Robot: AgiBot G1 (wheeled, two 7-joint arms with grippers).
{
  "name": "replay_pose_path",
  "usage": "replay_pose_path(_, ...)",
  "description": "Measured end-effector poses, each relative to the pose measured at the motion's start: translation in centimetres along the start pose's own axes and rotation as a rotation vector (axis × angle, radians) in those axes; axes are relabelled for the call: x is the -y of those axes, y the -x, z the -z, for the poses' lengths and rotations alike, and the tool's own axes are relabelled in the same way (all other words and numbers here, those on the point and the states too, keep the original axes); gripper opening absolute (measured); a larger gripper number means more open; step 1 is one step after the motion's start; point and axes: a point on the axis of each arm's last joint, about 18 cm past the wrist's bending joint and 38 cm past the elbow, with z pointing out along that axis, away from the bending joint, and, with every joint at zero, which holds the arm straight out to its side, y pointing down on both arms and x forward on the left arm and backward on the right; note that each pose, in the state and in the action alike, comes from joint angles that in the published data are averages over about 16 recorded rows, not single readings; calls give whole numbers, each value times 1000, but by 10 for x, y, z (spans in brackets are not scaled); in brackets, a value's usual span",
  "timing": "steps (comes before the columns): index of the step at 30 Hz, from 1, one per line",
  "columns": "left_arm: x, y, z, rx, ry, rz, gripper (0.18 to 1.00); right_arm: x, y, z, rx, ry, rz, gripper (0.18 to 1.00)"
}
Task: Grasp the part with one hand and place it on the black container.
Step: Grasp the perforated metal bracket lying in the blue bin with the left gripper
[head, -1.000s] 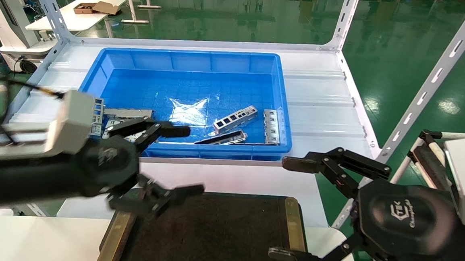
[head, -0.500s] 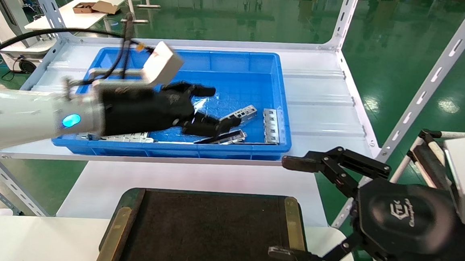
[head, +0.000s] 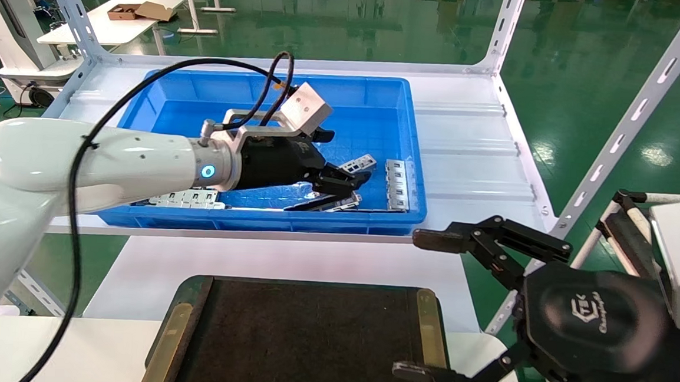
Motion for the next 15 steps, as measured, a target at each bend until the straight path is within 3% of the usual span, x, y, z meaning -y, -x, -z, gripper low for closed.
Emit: replay_pose_path(15,-9,-11,-36,45,59,13,996,0,0,0,0,0,0,995)
